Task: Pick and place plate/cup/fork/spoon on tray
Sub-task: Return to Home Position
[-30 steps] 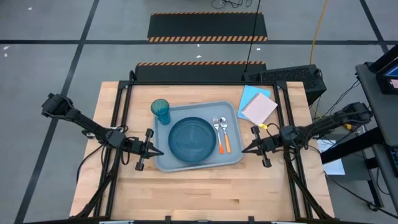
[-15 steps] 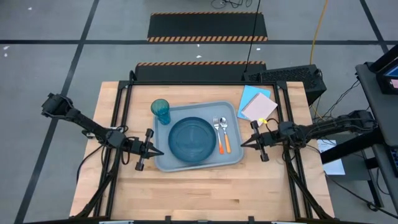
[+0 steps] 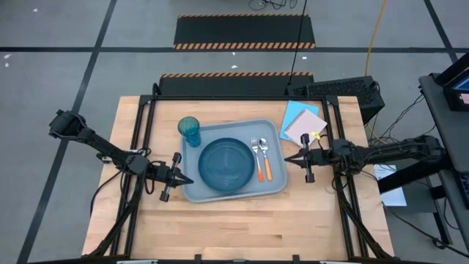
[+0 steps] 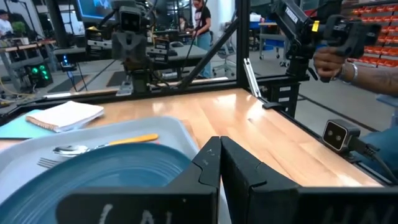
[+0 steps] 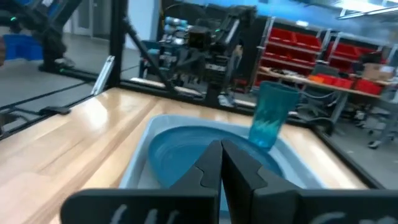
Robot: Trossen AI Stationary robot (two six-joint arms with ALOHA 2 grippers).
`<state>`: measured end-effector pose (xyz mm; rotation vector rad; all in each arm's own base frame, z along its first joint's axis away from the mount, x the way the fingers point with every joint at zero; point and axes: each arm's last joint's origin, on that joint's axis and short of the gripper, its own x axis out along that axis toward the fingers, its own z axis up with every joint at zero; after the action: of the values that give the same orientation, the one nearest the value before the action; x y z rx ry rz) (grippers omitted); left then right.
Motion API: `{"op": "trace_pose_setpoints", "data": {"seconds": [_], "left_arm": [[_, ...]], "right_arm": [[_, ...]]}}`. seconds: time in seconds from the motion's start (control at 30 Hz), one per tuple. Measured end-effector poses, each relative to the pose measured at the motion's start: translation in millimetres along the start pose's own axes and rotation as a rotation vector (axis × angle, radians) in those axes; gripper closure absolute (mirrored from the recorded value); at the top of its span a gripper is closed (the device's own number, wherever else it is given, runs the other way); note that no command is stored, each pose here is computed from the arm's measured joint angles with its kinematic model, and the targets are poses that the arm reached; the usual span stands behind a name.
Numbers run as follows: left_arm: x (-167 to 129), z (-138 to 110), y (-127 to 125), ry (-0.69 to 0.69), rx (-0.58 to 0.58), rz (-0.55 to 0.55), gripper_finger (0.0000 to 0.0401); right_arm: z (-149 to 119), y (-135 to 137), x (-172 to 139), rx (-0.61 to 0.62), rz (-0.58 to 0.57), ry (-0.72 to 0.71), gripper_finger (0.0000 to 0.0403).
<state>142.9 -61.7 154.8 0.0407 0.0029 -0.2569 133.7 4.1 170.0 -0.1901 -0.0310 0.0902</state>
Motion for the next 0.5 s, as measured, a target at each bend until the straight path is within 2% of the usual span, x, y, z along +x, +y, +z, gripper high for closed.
{"op": "trace_pose_setpoints", "data": {"seconds": [0.1, 0.27, 0.37, 0.5], "left_arm": [[0, 0, 0, -0.001, -0.001, 0.000, 0.0391], [0, 0, 0, -0.001, -0.001, 0.000, 0.0391], [0, 0, 0, -0.001, -0.001, 0.000, 0.0391], [0, 0, 0, -0.001, -0.003, 0.000, 0.0391]], "right_arm": [[4, -3, -5, 0.020, -0.016, -0.028, 0.0403], [6, -3, -11, 0.041, 0.072, -0.058, 0.0403], [6, -5, -14, 0.037, 0.042, -0.049, 0.0403], [5, -10, -20, 0.044, -0.068, -0.026, 0.0403]]}}
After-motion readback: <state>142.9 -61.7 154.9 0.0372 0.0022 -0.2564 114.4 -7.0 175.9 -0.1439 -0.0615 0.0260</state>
